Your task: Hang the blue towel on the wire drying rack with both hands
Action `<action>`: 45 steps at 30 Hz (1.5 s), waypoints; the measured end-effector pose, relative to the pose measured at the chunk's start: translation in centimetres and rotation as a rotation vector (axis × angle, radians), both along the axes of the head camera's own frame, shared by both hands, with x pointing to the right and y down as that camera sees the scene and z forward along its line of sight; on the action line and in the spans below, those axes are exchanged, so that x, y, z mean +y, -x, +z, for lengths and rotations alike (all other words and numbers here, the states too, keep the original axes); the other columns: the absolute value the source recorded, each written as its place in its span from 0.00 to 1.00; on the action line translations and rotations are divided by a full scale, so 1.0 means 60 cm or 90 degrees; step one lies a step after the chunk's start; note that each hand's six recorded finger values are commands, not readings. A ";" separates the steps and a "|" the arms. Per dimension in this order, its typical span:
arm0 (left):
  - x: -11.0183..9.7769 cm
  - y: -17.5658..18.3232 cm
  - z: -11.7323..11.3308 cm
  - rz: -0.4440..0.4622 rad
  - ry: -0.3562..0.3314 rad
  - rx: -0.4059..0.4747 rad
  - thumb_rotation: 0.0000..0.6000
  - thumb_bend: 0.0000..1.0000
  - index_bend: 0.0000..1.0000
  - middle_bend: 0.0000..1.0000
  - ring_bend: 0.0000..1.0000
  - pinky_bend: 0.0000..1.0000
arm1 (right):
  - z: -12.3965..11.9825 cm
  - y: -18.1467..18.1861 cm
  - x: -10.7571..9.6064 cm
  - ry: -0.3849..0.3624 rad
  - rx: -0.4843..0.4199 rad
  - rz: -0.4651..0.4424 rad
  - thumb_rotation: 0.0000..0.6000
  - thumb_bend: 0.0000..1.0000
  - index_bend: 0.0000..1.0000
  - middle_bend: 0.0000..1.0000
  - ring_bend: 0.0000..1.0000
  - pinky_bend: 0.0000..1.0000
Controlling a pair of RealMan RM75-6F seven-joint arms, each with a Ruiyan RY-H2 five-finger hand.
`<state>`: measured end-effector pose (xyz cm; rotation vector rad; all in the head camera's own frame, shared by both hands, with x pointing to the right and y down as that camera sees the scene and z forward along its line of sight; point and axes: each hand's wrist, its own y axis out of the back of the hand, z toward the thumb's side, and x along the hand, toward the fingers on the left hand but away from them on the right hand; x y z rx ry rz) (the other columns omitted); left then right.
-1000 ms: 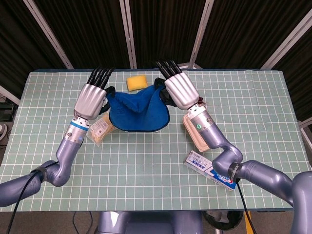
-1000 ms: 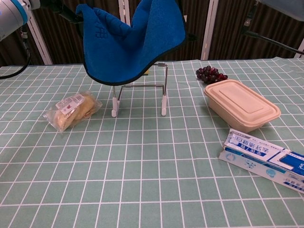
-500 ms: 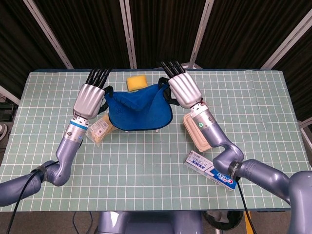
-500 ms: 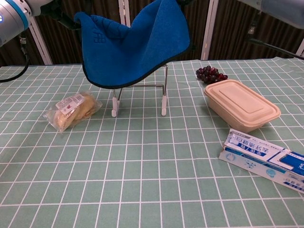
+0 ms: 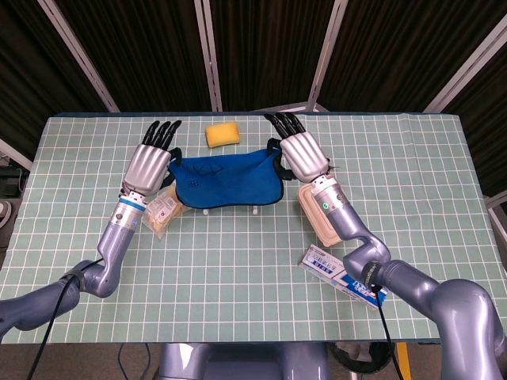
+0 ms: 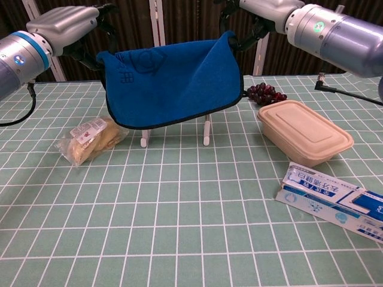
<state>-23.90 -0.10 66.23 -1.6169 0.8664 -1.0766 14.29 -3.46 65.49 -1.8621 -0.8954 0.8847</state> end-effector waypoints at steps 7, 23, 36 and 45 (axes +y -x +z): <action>0.009 -0.014 0.025 0.010 0.016 0.004 1.00 0.47 0.80 0.00 0.00 0.00 | 0.031 -0.008 0.009 0.020 0.010 -0.002 1.00 0.47 0.65 0.03 0.00 0.00; 0.019 -0.016 0.055 0.017 0.035 -0.005 1.00 0.47 0.75 0.00 0.00 0.00 | 0.057 -0.005 0.027 0.035 0.015 -0.018 1.00 0.47 0.65 0.03 0.00 0.00; 0.021 -0.002 0.067 0.000 0.069 -0.006 1.00 0.15 0.00 0.00 0.00 0.00 | 0.058 -0.011 0.036 0.041 0.018 -0.034 1.00 0.12 0.16 0.03 0.00 0.00; 0.030 0.041 0.053 -0.022 0.077 -0.002 1.00 0.14 0.00 0.00 0.00 0.00 | 0.043 -0.035 0.053 0.028 0.032 -0.042 1.00 0.00 0.10 0.00 0.00 0.00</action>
